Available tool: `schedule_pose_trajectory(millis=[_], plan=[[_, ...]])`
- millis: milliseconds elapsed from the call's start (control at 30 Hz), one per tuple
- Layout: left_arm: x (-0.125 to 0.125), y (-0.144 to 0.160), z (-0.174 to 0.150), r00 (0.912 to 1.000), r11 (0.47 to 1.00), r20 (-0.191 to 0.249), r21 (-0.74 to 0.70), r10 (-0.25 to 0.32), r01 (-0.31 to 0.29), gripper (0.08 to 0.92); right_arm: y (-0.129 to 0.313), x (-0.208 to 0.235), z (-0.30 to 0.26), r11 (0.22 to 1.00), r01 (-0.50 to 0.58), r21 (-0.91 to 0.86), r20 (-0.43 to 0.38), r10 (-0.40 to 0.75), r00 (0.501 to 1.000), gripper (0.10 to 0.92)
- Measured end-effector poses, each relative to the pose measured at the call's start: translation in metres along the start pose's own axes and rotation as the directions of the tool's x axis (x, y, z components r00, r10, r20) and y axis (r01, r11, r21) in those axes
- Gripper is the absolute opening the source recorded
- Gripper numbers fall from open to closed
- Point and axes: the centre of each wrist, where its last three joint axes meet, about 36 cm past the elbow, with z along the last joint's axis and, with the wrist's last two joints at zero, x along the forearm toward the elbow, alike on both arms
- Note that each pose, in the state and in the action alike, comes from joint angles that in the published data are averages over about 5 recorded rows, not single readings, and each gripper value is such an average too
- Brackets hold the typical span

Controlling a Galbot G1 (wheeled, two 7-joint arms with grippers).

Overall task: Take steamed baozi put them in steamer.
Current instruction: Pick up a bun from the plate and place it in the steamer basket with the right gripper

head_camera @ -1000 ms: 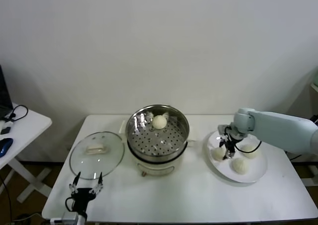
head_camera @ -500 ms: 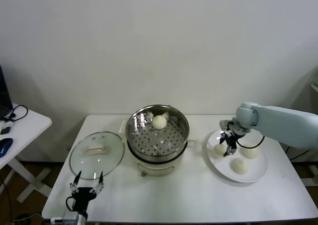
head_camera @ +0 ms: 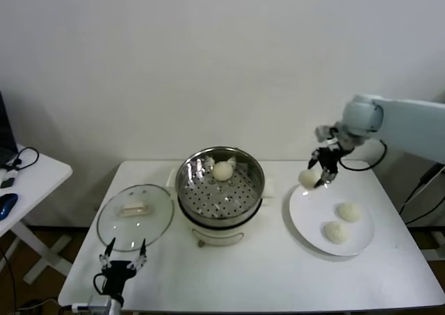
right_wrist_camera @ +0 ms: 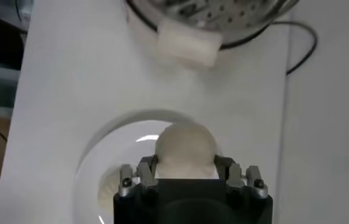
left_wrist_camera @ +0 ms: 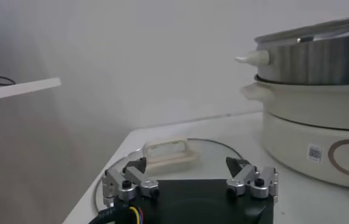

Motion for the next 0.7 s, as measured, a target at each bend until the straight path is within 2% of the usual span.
schedule_pose_trajectory(millis=[333, 700], plan=[[0.001, -0.003, -0.003, 0.9999, 1.0, 0.011, 0.004, 0.004, -0.004, 0.823, -0.019, 0.031, -0.092, 0.997, -0.062, 0.053, 0.098, 0.057, 0.994, 0.645], [0.0, -0.002, -0.005, 0.9998, 1.0, 0.018, 0.011, -0.006, 0.005, 0.823, -0.037, -0.007, -0.193, 0.988, -0.067, 0.141, 0.145, 0.047, 0.988, 0.645]])
